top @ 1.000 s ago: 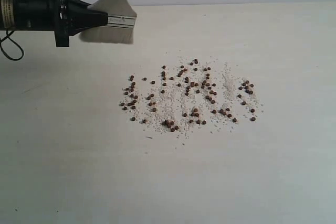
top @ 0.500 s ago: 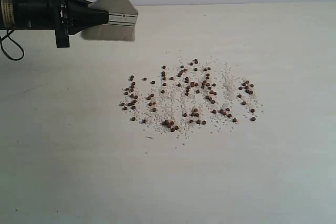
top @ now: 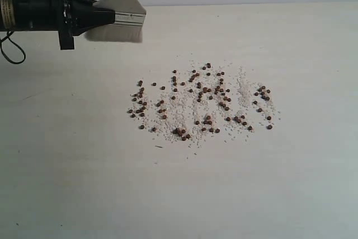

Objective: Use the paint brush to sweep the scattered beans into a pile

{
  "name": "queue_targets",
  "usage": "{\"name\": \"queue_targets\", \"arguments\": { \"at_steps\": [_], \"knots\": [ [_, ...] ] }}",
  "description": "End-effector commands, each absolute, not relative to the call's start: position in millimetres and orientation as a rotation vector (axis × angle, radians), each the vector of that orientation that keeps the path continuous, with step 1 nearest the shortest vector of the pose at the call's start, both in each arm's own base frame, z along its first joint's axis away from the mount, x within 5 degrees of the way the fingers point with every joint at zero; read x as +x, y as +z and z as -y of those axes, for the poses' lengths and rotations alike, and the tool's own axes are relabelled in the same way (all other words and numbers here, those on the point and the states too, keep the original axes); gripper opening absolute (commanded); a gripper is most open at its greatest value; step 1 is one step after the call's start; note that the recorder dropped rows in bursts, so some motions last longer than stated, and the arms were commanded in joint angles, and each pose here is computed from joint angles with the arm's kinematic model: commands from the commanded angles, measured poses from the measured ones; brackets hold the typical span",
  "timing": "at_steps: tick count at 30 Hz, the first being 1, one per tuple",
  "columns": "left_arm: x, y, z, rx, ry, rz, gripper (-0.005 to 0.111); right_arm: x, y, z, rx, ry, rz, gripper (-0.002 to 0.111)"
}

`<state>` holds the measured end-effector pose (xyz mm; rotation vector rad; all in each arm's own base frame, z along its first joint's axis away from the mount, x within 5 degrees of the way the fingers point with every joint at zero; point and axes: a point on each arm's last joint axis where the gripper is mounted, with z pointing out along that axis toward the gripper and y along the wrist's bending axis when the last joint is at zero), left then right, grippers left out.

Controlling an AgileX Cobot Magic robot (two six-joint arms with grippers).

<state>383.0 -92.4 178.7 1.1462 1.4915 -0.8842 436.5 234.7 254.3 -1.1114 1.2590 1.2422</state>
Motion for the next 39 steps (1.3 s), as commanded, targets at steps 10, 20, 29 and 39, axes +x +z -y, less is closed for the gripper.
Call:
{"name": "queue_targets", "arguments": {
  "at_steps": [10, 20, 29, 39],
  "knots": [
    [382.6, 182.3, 94.4, 1.122, -0.9, -1.46, 0.015, 439.2, 258.0, -232.9, -1.086, 1.24, -1.266, 0.0],
    [383.5, 183.8, 96.8, 1.096, -0.908, -1.458, 0.046, 440.2, 262.8, -232.1, -1.074, 1.251, -1.27, 0.0],
    [378.2, 183.0, 113.2, 1.175, -0.906, -1.408, 0.021, 441.7, 272.6, -232.6, -1.06, 1.269, -1.269, 0.0],
    [378.3, 181.9, 116.0, 1.188, -0.888, -1.41, 0.02, 441.7, 272.6, -232.6, -1.052, 1.28, -1.278, 0.0]
  ]
}}
